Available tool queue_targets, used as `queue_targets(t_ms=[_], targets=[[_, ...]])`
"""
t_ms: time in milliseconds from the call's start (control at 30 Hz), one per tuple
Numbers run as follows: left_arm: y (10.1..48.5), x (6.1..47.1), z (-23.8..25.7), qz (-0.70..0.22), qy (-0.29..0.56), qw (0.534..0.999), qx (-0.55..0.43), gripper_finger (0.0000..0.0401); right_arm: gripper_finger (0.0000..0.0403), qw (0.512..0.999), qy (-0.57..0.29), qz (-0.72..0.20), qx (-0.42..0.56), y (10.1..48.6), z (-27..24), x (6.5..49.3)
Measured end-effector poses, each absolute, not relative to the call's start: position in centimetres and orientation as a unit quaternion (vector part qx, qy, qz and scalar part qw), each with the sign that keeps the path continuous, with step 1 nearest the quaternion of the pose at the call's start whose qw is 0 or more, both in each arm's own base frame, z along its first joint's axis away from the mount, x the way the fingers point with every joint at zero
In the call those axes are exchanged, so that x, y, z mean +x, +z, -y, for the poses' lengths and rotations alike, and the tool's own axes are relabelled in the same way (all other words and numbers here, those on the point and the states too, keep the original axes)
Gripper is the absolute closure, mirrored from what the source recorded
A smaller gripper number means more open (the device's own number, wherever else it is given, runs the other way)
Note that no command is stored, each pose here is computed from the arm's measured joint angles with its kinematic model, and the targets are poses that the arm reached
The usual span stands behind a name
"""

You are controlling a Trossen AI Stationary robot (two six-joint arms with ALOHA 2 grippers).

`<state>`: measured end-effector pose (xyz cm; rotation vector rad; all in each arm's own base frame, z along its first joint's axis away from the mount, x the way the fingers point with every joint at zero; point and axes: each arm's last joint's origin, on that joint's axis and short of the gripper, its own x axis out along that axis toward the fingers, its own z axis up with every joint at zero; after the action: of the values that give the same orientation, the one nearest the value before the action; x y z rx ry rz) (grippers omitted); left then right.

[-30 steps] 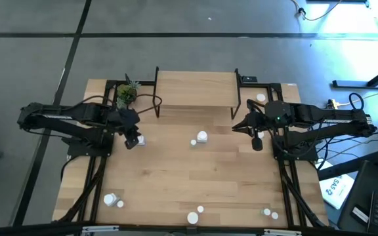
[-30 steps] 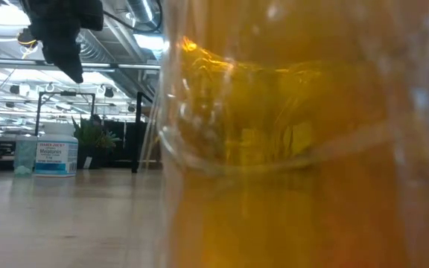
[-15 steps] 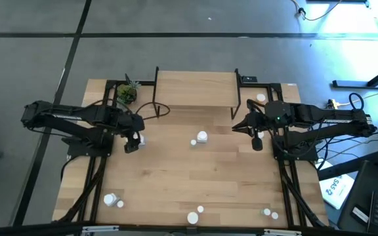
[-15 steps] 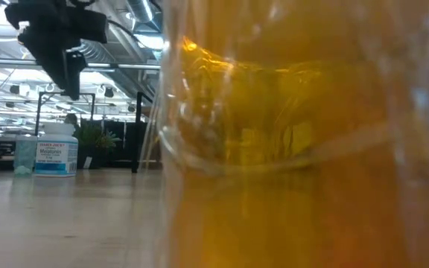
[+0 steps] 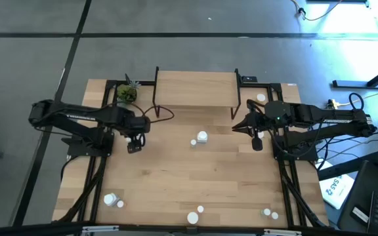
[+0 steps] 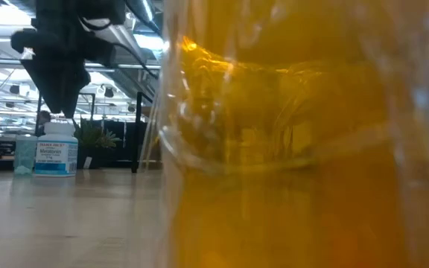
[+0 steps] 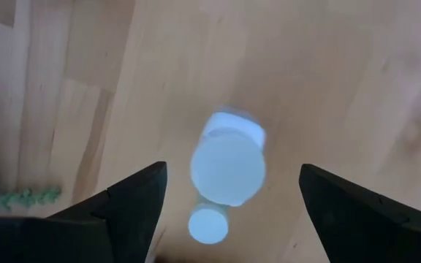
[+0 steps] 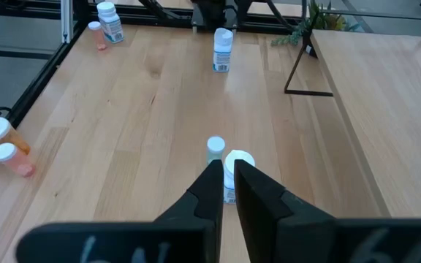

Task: Pick and place medicine bottles onto shelf by color
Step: Put the top left white pill bottle on the shelf

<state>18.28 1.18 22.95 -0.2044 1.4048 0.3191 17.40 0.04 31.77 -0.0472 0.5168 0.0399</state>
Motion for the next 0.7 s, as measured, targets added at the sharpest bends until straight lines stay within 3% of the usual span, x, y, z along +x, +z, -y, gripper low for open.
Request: queue_targets(t_ms=[700], targets=[[20.0, 20.0, -2.7, -0.699, 0.147, 0.689, -0.122, 0.0095, 0.0363, 0.966, 0.020, -0.256, -0.024, 31.8, 0.0, 17.4]])
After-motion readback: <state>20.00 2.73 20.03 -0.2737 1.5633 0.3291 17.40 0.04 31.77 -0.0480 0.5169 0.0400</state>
